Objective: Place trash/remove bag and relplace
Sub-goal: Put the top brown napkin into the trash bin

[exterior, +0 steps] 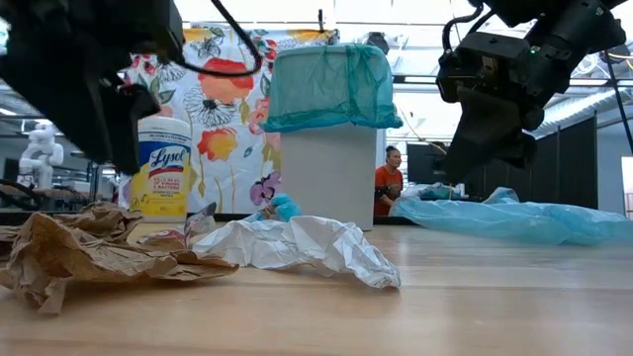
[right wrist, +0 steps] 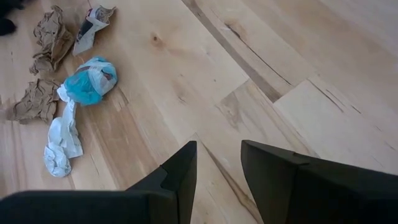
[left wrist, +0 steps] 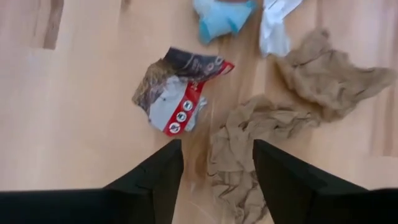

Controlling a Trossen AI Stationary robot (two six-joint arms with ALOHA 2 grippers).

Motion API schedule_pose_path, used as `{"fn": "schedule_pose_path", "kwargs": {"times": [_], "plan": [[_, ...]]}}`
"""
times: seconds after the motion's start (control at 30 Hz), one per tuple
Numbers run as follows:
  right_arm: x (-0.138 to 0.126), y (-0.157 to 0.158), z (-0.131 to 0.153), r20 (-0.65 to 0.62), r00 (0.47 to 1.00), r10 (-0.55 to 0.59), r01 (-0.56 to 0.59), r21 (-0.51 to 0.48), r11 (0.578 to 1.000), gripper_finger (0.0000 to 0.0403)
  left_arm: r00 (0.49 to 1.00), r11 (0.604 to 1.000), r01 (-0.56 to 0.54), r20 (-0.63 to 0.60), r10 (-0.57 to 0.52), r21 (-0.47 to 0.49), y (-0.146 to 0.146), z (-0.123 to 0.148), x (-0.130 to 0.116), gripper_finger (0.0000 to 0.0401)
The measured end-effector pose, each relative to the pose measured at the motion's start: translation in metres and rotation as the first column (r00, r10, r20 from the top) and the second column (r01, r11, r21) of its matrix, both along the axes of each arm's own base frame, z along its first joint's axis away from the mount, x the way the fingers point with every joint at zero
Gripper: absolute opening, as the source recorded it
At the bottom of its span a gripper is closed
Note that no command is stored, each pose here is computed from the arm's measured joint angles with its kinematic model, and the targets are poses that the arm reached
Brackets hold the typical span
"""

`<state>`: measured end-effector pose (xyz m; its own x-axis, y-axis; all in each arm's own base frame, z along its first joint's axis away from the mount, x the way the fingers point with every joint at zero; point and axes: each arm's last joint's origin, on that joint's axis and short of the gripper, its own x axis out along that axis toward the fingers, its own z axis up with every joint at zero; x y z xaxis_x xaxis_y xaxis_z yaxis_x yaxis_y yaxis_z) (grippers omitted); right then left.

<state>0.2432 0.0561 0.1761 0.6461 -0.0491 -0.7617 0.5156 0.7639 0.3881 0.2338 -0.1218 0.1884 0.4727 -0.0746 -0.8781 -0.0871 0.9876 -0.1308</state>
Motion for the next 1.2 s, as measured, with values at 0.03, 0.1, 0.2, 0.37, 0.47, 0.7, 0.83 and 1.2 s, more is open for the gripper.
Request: {"fn": "schedule_pose_path", "kwargs": {"times": [0.03,0.1,0.2,0.37,0.47,0.7,0.83,1.2], "plan": [[0.0,0.0,0.0,0.0,1.0,0.0,0.0,0.0,1.0,0.0116,1.0,1.0,-0.001,-0.01,0.001,0.005,0.0,-0.003,0.001,0.0199],[0.0,0.0,0.0,-0.003,1.0,0.0,0.0,-0.001,1.0,0.0116,1.0,1.0,-0.016,-0.026,0.016,0.003,-0.002,-0.008,0.003,0.02],[-0.001,0.0,-0.001,-0.015,1.0,0.001,-0.001,-0.001,1.0,0.0116,0.999,1.0,-0.02,-0.049,0.02,0.0,-0.004,-0.016,0.006,0.02],[-0.002,0.002,-0.001,-0.014,1.0,0.01,-0.01,-0.001,1.0,0.0116,0.992,0.999,-0.007,-0.129,0.002,-0.039,-0.008,-0.034,0.01,0.02],[-0.002,0.005,-0.001,-0.014,1.0,0.016,-0.016,0.001,1.0,0.0116,0.981,0.996,-0.012,-0.193,-0.004,-0.085,-0.011,-0.044,0.011,0.0188],[-0.003,0.008,-0.001,-0.017,0.998,0.053,-0.053,-0.018,0.998,0.0116,0.971,0.983,-0.113,-0.226,0.079,-0.142,-0.012,-0.044,0.011,0.0021],[-0.004,0.007,-0.002,-0.036,0.997,0.073,-0.075,-0.039,0.996,0.0116,0.955,0.963,-0.21,-0.248,0.164,-0.171,-0.011,-0.04,0.009,0.0007],[-0.017,0.025,-0.006,-0.116,0.979,0.166,-0.174,-0.062,0.983,0.0116,0.923,0.88,-0.385,-0.123,0.365,-0.277,-0.001,0.019,-0.004,0.0002]]}}
